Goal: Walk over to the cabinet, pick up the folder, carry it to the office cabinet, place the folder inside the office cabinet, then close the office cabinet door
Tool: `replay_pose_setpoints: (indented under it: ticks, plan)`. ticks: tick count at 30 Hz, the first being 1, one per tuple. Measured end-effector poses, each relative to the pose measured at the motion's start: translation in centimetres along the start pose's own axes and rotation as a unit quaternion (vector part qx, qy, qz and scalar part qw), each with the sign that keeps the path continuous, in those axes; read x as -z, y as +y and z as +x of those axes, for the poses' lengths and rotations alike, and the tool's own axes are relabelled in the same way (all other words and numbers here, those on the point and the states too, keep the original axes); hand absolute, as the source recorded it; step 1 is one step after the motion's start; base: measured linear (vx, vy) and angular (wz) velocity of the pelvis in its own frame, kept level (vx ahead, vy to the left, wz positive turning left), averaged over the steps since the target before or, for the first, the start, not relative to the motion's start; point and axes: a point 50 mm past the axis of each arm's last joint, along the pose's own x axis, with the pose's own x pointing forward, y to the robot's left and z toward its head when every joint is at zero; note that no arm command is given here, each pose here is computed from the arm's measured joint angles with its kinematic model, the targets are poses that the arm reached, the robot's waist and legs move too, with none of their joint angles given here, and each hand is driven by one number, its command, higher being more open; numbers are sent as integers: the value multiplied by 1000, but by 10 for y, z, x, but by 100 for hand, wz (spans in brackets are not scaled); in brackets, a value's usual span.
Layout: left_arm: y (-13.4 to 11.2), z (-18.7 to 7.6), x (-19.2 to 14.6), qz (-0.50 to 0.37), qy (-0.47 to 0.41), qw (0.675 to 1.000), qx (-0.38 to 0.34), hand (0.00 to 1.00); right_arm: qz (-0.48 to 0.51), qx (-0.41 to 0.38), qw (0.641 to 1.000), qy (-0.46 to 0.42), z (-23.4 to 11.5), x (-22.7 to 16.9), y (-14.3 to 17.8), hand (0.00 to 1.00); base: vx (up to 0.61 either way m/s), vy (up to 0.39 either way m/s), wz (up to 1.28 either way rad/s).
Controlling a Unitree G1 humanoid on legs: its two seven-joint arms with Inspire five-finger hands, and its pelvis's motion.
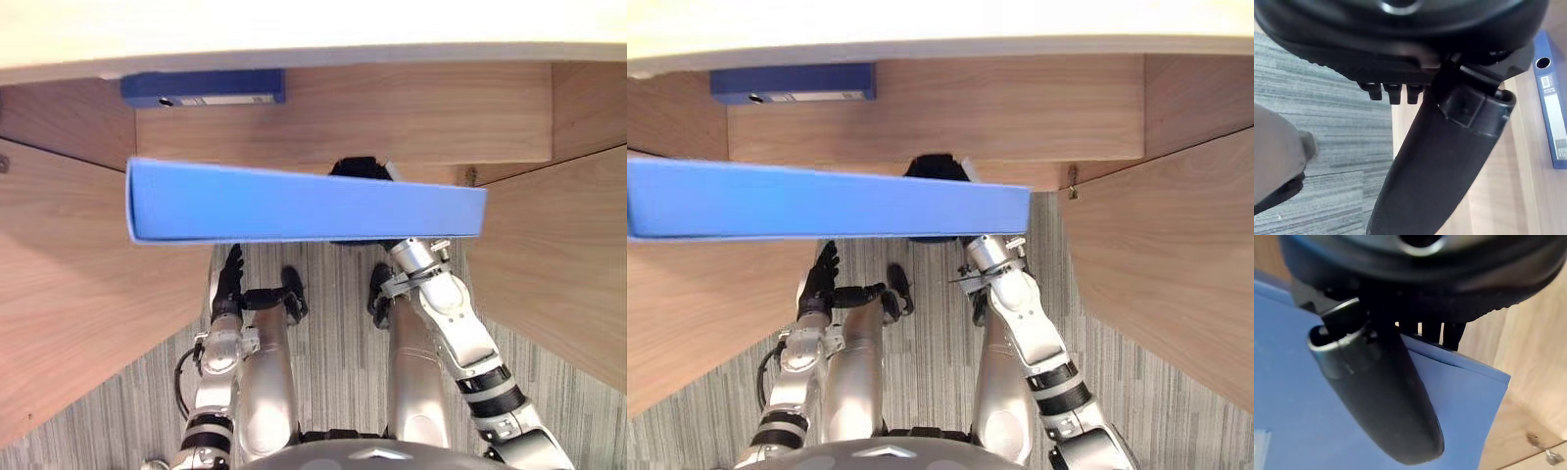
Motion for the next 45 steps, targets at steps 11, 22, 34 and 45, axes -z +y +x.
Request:
replay_pose_setpoints:
  ticks: [11,22,34,45]
  plan:
    - [-10,1,-29,-54,-58,997,-4,100,108,77,987,-91,12,-27,-30,0,2,6,4]
    - [-18,9,-44,-69,-82,994,-3,100,160,77,978,-110,24,-29,-38,0,0,0,0]
    - [-21,17,-37,-74,-59,995,-19,100,365,213,904,-69,25,17,-30,0,-9,1,-1]
    - [-27,26,-42,-80,-59,995,-18,100,440,225,867,-61,25,31,-24,0,-16,-13,-3]
